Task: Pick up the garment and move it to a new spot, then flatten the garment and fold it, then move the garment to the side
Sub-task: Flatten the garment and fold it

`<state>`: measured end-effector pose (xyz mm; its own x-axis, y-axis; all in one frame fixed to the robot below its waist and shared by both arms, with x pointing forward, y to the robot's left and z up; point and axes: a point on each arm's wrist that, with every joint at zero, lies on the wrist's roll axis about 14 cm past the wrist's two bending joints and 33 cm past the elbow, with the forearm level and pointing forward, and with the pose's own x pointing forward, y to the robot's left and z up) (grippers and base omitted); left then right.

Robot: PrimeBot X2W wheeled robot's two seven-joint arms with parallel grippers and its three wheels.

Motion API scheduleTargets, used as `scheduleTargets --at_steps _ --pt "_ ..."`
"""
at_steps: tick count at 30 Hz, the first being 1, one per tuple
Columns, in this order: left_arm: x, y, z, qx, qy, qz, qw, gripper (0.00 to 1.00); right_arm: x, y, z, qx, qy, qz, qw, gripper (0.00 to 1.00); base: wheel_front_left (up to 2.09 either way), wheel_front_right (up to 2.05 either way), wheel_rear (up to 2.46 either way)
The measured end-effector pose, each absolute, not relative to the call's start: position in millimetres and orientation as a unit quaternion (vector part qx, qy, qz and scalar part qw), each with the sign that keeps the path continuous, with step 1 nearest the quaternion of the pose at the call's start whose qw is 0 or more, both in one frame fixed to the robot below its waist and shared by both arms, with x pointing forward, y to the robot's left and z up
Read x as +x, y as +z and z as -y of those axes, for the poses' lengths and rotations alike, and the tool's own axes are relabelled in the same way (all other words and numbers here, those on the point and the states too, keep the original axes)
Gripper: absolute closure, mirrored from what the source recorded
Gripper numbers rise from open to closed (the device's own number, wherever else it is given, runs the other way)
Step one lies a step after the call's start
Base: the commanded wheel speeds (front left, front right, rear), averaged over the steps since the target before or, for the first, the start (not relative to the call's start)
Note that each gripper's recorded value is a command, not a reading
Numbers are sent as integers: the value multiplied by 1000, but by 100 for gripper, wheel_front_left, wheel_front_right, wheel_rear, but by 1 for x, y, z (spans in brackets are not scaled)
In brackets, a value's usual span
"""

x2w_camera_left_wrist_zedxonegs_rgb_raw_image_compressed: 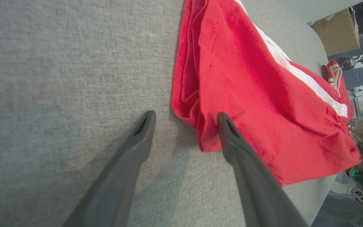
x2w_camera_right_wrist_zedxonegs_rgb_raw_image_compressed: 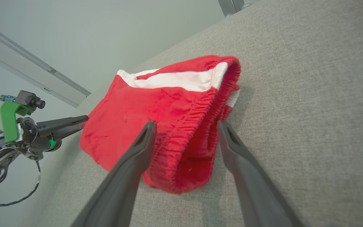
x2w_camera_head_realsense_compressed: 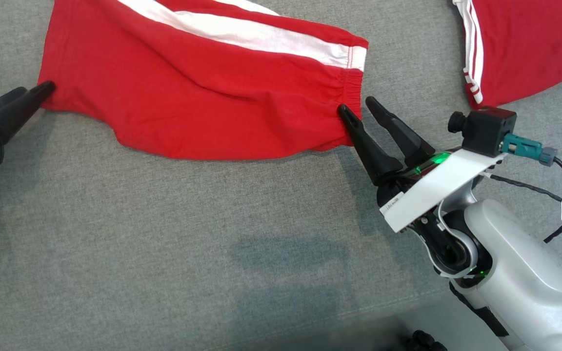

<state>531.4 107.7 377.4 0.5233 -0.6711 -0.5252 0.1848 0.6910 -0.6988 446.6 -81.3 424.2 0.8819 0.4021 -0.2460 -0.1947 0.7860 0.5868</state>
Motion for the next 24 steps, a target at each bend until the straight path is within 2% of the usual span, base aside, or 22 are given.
scheduleTargets --at_steps 7,15,20,21,22,23,24 --pt "530 375 -105 -289 -268 -425 815 0 446 423 82 285 159 -185 927 0 0 0 0" --pt "530 378 -80 -305 -307 -440 787 0 447 419 89 281 150 -189 929 0 0 0 0" --pt "531 379 -75 -301 -316 -444 782 0 449 418 95 278 141 -188 932 0 0 0 0" --pt "531 379 -73 -301 -319 -445 781 17 449 417 96 277 139 -188 932 0 0 0 0" --pt "530 379 -72 -300 -321 -447 779 71 449 416 97 276 137 -189 932 0 0 0 0" --pt "530 379 -71 -299 -322 -448 779 100 449 416 98 276 136 -190 932 0 0 0 0" --pt "530 379 -71 -300 -323 -448 778 100 449 415 98 275 135 -191 932 0 0 0 0"
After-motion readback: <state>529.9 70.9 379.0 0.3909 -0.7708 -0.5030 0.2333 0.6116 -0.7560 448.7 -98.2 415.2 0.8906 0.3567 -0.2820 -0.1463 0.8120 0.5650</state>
